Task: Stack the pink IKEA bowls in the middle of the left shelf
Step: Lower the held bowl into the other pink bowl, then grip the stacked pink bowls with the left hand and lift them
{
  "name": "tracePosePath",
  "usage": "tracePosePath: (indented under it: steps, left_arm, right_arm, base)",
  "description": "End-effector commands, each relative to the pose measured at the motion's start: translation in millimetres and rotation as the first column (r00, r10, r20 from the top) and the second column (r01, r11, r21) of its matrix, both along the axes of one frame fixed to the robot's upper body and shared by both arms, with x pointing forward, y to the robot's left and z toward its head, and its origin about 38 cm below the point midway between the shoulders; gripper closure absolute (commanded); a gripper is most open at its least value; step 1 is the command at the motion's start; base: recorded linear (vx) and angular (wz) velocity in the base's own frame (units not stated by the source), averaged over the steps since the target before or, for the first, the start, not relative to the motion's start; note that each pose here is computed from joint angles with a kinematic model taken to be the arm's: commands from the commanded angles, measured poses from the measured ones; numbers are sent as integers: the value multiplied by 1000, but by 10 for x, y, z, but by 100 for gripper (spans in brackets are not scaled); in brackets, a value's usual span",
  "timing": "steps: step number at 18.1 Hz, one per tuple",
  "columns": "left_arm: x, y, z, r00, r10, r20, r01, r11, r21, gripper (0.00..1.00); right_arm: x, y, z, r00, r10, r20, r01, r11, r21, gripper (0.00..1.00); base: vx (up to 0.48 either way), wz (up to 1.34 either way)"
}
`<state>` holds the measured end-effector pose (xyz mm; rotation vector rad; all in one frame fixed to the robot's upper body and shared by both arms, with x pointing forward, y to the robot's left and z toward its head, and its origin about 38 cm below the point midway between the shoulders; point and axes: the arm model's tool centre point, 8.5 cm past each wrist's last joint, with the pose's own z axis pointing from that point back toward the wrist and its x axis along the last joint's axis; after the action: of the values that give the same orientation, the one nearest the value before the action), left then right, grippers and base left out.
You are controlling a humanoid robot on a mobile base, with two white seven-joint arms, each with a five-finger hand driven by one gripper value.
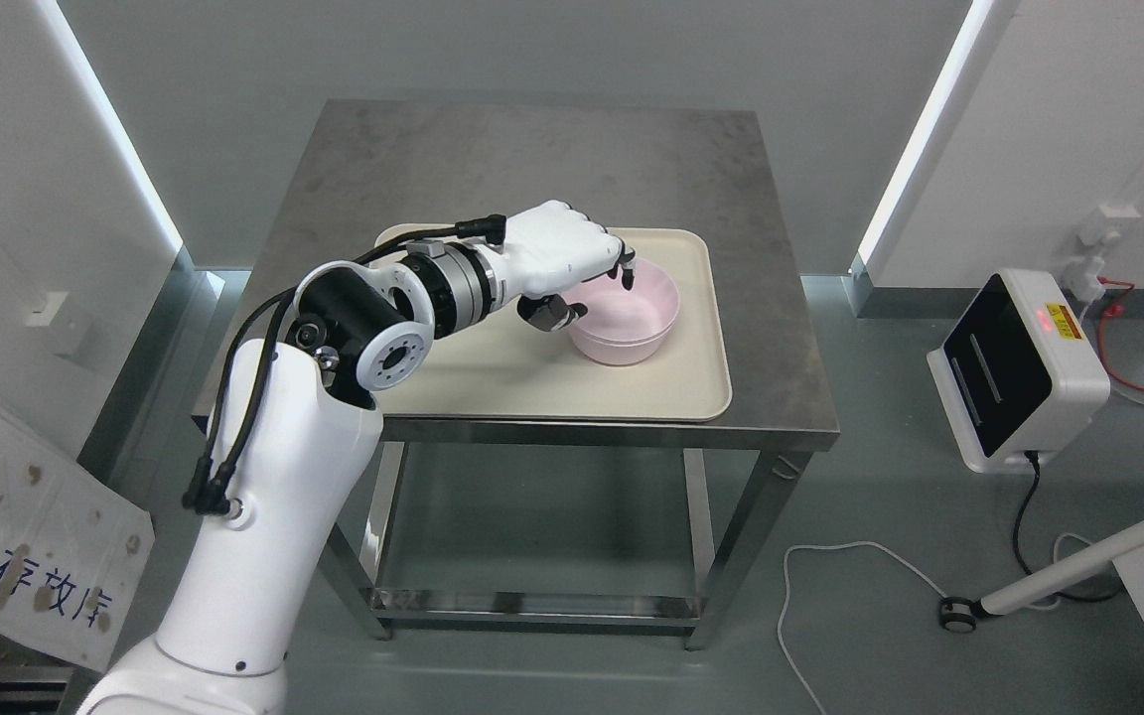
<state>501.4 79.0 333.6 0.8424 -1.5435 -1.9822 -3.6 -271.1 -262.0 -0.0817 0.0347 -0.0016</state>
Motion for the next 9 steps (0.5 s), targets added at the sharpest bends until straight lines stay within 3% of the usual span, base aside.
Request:
tracePosePath:
  steps: [1, 9]
  left_arm:
    - [-48, -31, -183, 1000, -26, -17, 27, 998, 51, 63]
    - [18, -19, -318, 999, 8, -35, -5, 996, 87, 66]
  right_arm:
    - [107, -113, 5, 999, -7, 33, 8, 1000, -17, 0]
    - [107, -113, 5, 999, -7, 33, 8, 1000, -17, 0]
  base:
    - [0, 0]
    - [0, 0]
